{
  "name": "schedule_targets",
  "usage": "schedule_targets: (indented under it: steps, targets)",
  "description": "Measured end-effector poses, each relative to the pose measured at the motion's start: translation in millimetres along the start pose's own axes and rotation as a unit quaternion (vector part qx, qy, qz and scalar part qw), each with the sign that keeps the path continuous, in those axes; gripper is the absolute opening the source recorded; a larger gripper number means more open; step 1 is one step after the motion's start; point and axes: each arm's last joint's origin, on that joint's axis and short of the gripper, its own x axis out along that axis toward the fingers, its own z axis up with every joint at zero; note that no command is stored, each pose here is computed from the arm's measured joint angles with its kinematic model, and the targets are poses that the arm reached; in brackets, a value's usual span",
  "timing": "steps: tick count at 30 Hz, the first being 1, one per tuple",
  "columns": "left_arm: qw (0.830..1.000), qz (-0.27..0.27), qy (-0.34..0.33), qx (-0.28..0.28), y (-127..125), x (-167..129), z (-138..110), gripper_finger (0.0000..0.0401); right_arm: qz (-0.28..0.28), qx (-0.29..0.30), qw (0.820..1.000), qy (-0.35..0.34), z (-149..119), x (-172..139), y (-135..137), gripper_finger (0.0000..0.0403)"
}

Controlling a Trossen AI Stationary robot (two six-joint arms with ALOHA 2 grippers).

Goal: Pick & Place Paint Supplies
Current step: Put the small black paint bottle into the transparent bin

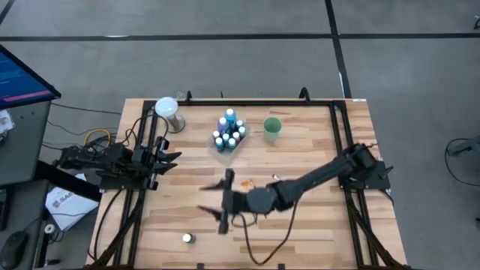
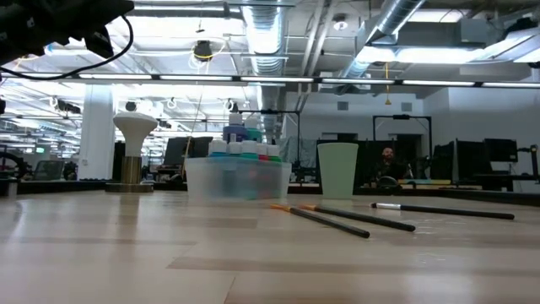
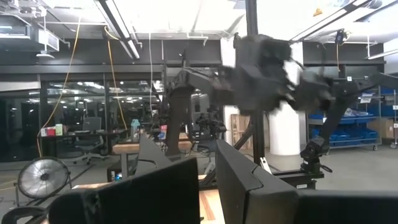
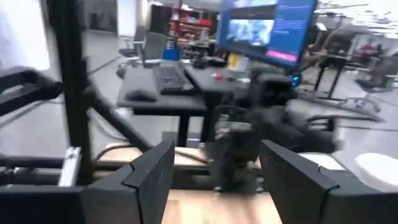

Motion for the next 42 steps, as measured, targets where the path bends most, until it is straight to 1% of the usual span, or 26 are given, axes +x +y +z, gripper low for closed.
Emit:
schedule_targets:
  steps: [3, 7, 10, 12, 14, 18, 22, 24, 27, 29, 32, 35, 37, 40, 42]
  targets:
    - [1.0, 0.0, 0.001, 0.0, 0, 0, 0, 0.0001, 0.019, 0.012, 1.0, -0.017, -10, 3, 25, 0.0233]
    - [1.0, -0.001, 0.008, 0.0, 0, 1, -2, 0.0001, 0.042, 0.009, 0.999, -0.012, -23, 11, 56, 0.0248]
    - [1.0, 0.0, 0.009, 0.0, 0, 1, -2, 0.0001, 0.064, 0.001, 0.998, -0.016, -24, 19, 74, 0.0265]
    - [1.0, 0.0, 0.009, 0.0, 0, 1, -2, 0.0001, 0.085, -0.006, 0.996, -0.027, -21, 27, 84, 0.0276]
    - [1.0, 0.0, 0.008, 0.0, 0, 1, -2, 0.0001, 0.109, -0.019, 0.994, -0.024, -24, 33, 93, 0.0286]
    - [1.0, 0.0, 0.008, 0.0, 0, 2, -2, 0.0001, 0.161, -0.015, 0.987, -0.003, -40, 49, 109, 0.0303]
    - [1.0, 0.0, 0.011, 0.0, 0, 2, -2, 0.0001, 0.182, -0.013, 0.983, 0.0, -52, 61, 122, 0.0311]
    - [1.0, 0.0, 0.012, 0.0, 0, 2, -3, 0.0001, 0.186, -0.01, 0.982, 0.009, -64, 64, 129, 0.0311]
    - [1.0, -0.001, 0.016, 0.0, 0, 3, -3, 0.0001, 0.188, -0.022, 0.981, 0.039, -89, 70, 135, 0.0311]
    - [1.0, -0.001, 0.017, 0.0, 0, 3, -4, 0.0001, 0.189, -0.028, 0.98, 0.055, -101, 71, 137, 0.0311]
    - [1.0, -0.001, 0.019, 0.0, 0, 3, -4, 0.0001, 0.183, -0.023, 0.98, 0.08, -104, 74, 131, 0.0311]
    - [1.0, -0.001, 0.019, 0.0, 0, 3, -4, 0.0001, 0.164, -0.024, 0.98, 0.107, -108, 80, 120, 0.0311]
    - [1.0, -0.001, 0.018, 0.0, 0, 3, -4, 0.0001, 0.154, -0.024, 0.981, 0.113, -111, 85, 112, 0.0311]
    - [1.0, -0.001, 0.017, 0.0, 0, 3, -3, 0.0001, 0.149, 0.002, 0.981, 0.123, -112, 90, 105, 0.0311]
    - [1.0, -0.001, 0.016, 0.0, 0, 3, -3, 0.0001, 0.149, 0.019, 0.978, 0.145, -115, 89, 104, 0.0311]
